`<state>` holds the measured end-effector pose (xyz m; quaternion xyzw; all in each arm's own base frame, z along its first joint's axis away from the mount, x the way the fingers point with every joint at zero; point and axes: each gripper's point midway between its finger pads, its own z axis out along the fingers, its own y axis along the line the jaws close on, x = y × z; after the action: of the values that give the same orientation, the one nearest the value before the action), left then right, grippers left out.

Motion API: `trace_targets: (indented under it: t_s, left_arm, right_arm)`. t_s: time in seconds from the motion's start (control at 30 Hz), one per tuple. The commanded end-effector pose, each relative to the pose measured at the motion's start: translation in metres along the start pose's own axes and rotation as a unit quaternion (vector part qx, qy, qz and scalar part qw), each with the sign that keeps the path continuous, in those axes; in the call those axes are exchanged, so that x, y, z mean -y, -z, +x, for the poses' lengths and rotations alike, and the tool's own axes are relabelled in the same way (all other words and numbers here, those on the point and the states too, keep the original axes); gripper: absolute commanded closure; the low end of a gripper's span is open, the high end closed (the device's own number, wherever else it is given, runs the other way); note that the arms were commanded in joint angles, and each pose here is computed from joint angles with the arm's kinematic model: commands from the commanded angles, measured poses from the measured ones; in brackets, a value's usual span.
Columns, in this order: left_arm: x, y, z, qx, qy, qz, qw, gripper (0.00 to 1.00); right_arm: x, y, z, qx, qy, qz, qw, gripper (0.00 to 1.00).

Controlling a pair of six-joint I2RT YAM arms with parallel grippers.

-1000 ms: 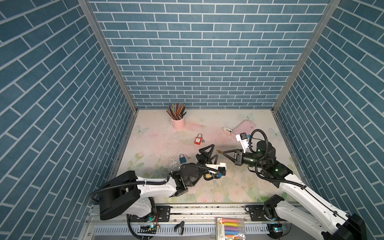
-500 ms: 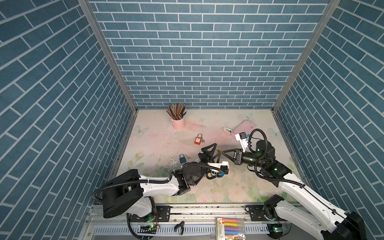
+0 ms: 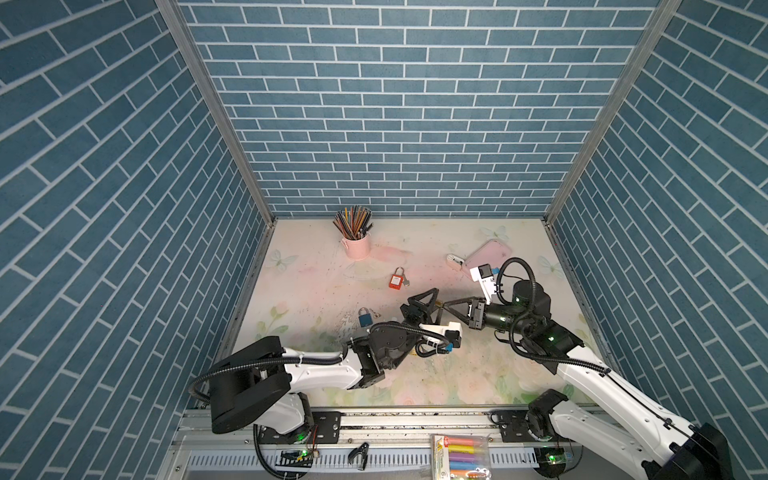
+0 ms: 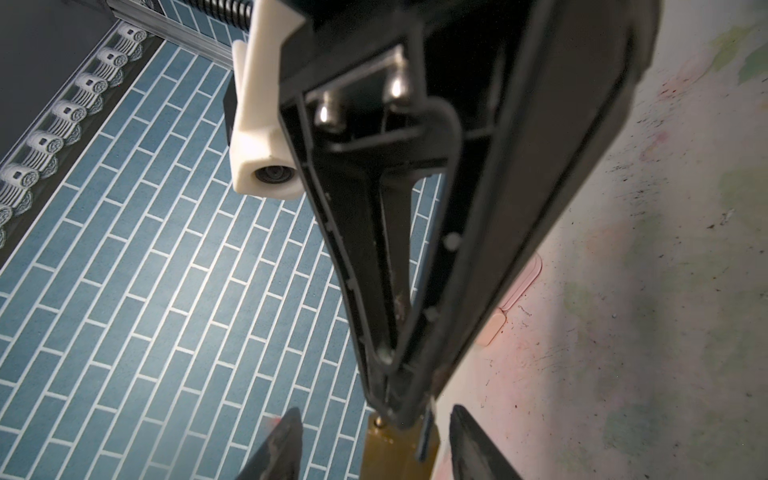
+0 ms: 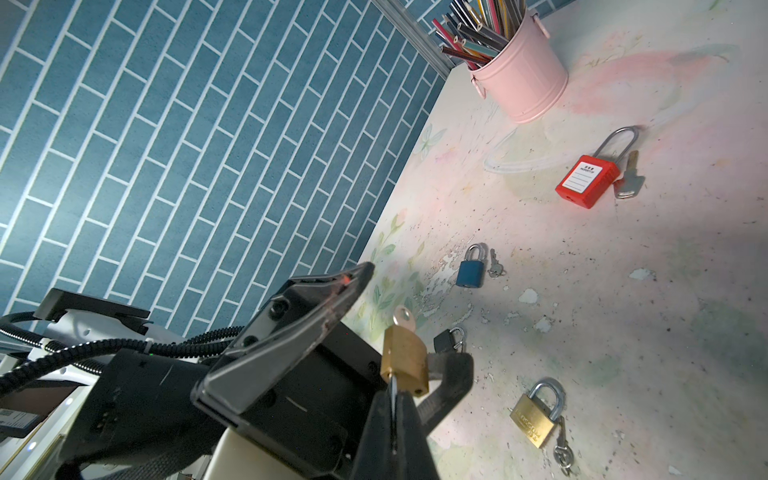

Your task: Lock with the key

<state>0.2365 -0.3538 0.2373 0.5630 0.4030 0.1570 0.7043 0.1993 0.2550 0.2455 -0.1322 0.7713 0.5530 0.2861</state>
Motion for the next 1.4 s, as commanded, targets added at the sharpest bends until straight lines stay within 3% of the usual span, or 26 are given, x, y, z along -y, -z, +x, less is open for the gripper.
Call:
trace_targets:
  t_s: [0.0,0.4,0.57,0.7,0.8,0.87,1.0,1.13,1.23,1.37]
  left_arm:
    - [-0.007,-0.005,-0.006,0.007,-0.006,-0.009,1.0,0.45]
    - [-0.004,-0.006,-0.005,0.008,-0.009,0.004,1.0,0.59]
    - [-0.004,-0.006,-0.006,0.01,-0.01,0.005,1.0,0.73]
    - [-0.005,-0.005,-0.007,0.013,-0.01,0.005,1.0,0.75]
    - [-0.006,-0.004,-0.007,0.013,-0.007,0.006,1.0,0.83]
    - [-0.005,-0.003,-0.008,0.014,-0.005,0.015,1.0,0.88]
    - [0.005,-0.002,-0.009,0.017,0.018,0.067,0.997,0.88]
    - [0.027,0.004,-0.007,0.024,0.071,0.174,0.982,0.88]
    - [0.048,0.013,-0.004,0.03,0.127,0.275,0.953,0.88]
    - [0.07,0.024,0.001,0.021,0.167,0.358,0.918,0.89]
  right_arm:
    - [-0.005,0.002,-0.001,0.006,-0.004,-0.015,1.0,1.0]
    - [-0.005,0.002,-0.001,0.006,-0.006,-0.016,1.0,1.0]
    - [-0.003,0.001,0.0,0.004,-0.008,-0.014,1.0,1.0]
    - [-0.002,0.0,0.001,0.004,-0.009,-0.013,1.0,1.0]
    - [-0.001,0.0,0.0,0.005,-0.009,-0.01,1.0,1.0]
    - [0.0,0.001,-0.001,0.007,-0.007,-0.008,1.0,1.0]
    - [0.002,0.005,-0.01,0.026,-0.002,0.008,1.0,1.0]
    - [0.001,0.017,-0.025,0.062,0.01,0.022,0.998,0.88]
    - [-0.001,0.03,-0.038,0.097,0.026,0.032,0.994,0.75]
    - [0.0,0.041,-0.047,0.125,0.039,0.045,0.99,0.66]
